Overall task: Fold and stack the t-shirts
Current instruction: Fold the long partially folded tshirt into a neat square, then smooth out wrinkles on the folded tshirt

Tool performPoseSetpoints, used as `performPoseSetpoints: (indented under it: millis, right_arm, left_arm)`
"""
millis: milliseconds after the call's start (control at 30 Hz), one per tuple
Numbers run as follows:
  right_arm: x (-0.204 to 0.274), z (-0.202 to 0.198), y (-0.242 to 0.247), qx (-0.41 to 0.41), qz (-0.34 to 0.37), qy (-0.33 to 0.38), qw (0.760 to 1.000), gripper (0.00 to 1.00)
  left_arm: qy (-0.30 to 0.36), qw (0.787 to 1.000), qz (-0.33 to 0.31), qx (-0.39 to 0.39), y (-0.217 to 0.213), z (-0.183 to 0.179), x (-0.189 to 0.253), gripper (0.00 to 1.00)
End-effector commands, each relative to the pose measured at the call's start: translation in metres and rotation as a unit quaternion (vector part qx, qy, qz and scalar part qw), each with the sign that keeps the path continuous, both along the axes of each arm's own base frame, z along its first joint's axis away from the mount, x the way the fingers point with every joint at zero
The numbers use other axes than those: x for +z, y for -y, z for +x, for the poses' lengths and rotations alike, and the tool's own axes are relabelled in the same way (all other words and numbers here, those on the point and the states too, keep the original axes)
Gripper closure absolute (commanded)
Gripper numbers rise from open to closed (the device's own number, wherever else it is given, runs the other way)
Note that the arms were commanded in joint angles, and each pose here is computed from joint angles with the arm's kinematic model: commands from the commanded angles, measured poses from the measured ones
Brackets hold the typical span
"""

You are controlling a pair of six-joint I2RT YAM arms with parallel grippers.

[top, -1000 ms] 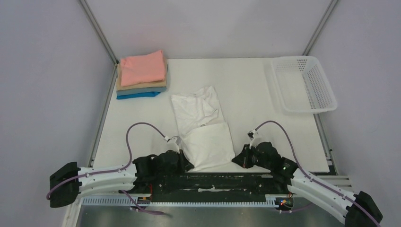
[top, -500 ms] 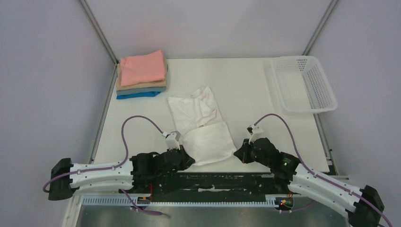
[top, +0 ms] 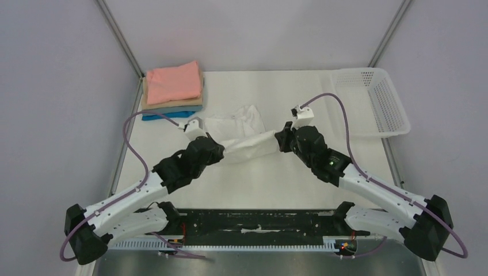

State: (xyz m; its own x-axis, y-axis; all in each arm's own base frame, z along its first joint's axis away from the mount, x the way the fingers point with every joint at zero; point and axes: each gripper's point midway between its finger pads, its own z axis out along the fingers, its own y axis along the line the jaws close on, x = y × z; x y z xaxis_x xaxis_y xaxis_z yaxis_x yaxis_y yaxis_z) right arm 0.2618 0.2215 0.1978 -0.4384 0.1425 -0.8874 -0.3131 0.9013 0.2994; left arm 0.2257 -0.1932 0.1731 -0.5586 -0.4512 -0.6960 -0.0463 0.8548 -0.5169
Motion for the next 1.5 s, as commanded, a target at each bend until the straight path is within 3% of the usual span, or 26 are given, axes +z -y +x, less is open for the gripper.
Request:
performPoseSetpoints:
  millis: [0,367,700,1067,1133,1200,1233,1267,1300,1333,1367,1467]
  right_arm:
    - [0.052,0.051,-0.007,-0.006,0.018,0.062,0.998,1.0]
    - [0.065,0.134,-0.043,0.035,0.017,0.07,0.997,1.0]
    - [0.019,0.204,-0.062,0.016,0.003,0.025,1.0,1.0]
    - [-0.038,0.248,-0.068,-0.002,0.0,-0.011,1.0,1.0]
    - [-0.047,0.255,-0.073,0.003,0.0,-0.017,1.0,1.0]
    - [-0.056,0.263,-0.078,0.01,0.001,-0.024,1.0,1.0]
    - [-0.059,0.268,-0.08,0.013,0.004,-0.025,1.0,0.97]
    - [-0.06,0.271,-0.083,0.019,0.007,-0.025,0.999,0.86]
    - [-0.06,0.273,-0.088,0.033,0.012,-0.027,0.999,0.66]
    - [-0.056,0.276,-0.091,0.042,0.014,-0.025,0.999,0.46]
    - [-0.053,0.278,-0.093,0.048,0.014,-0.023,0.998,0.32]
    - [-0.033,0.272,-0.093,0.061,0.017,-0.008,0.998,0.02]
  left_arm:
    - [0.039,0.998,0.036,0.022,-0.016,0.034,0.033,0.98]
    - [0.014,0.995,0.05,0.083,-0.048,0.106,0.033,0.98]
    - [-0.056,0.994,0.031,0.09,-0.066,0.161,-0.02,0.98]
    - [-0.114,0.99,0.006,0.081,-0.069,0.204,-0.078,0.98]
    - [-0.121,0.989,0.004,0.085,-0.07,0.21,-0.087,0.91]
    - [-0.125,0.988,0.004,0.089,-0.074,0.217,-0.09,0.76]
    - [-0.124,0.988,0.003,0.093,-0.076,0.221,-0.088,0.66]
    - [-0.119,0.988,0.001,0.095,-0.078,0.225,-0.084,0.56]
    - [-0.114,0.989,-0.001,0.096,-0.08,0.228,-0.078,0.46]
    - [-0.104,0.99,-0.003,0.097,-0.081,0.231,-0.069,0.29]
    - [-0.097,0.991,-0.003,0.094,-0.081,0.232,-0.061,0.23]
    - [-0.071,0.994,-0.022,0.08,-0.074,0.231,-0.034,0.21]
